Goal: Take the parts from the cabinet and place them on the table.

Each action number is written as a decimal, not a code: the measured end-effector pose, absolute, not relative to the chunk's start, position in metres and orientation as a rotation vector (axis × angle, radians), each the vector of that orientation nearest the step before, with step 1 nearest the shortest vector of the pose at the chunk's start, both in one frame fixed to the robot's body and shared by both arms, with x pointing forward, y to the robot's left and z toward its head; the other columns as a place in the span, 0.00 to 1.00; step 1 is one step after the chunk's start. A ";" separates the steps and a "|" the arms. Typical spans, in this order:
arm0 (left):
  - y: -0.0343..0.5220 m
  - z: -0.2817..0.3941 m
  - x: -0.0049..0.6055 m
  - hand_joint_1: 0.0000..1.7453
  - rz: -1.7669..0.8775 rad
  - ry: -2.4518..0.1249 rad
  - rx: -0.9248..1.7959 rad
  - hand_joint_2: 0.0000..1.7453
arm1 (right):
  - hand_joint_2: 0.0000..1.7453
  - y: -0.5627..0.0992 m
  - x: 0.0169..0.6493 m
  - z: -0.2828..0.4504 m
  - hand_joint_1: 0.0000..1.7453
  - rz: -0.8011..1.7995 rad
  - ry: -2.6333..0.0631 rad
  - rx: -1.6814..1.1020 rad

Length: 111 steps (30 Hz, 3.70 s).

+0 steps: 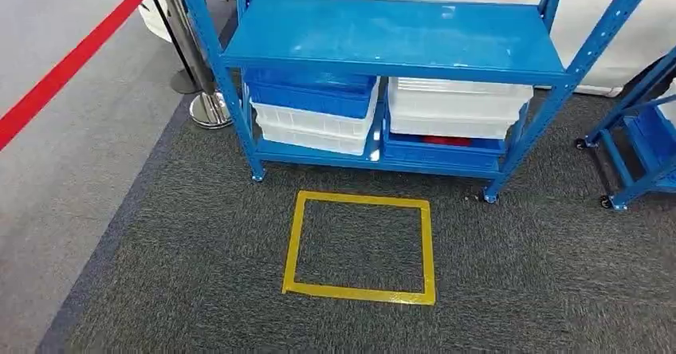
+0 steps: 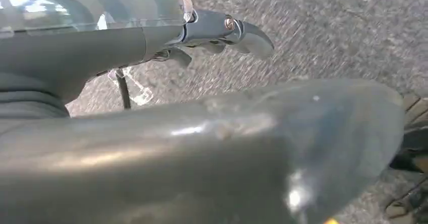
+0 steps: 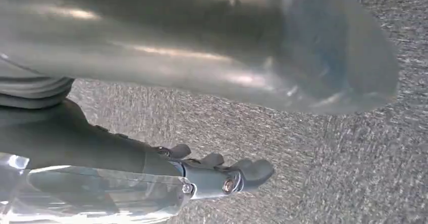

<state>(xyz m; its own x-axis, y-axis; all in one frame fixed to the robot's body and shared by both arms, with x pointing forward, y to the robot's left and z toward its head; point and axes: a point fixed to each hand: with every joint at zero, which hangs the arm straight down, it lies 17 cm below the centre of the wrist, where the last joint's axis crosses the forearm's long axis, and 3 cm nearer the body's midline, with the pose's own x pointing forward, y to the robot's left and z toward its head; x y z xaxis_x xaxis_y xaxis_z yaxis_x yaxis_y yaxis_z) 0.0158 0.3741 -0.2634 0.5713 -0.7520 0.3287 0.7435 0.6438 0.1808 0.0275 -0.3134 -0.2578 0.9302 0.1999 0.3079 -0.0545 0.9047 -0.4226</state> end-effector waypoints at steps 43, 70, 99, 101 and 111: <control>0.363 -0.266 0.008 0.00 -0.968 -0.377 -0.001 0.00 | 0.00 -0.309 0.029 -0.261 0.00 0.134 -0.336 -0.418; 0.357 -0.268 0.001 0.00 -1.025 -0.365 -0.022 0.00 | 0.00 -0.305 0.031 -0.263 0.00 0.132 -0.330 -0.410; 0.354 -0.269 0.001 0.00 -1.079 -0.364 -0.025 0.00 | 0.00 -0.307 0.032 -0.265 0.00 0.150 -0.336 -0.416; 0.354 -0.269 0.001 0.00 -1.079 -0.364 -0.025 0.00 | 0.00 -0.306 0.032 -0.265 0.00 0.152 -0.337 -0.413; 0.353 -0.269 -0.001 0.00 -1.091 -0.358 -0.035 0.00 | 0.00 -0.303 0.032 -0.267 0.00 0.149 -0.330 -0.403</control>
<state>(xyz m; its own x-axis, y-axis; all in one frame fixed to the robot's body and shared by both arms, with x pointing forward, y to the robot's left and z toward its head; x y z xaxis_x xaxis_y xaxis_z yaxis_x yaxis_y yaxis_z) -0.0009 0.3528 -0.2686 0.4104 -0.8606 0.3017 0.8718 0.4673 0.1470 0.0322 -0.3029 -0.2666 0.9359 0.2069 0.2852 -0.0770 0.9100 -0.4075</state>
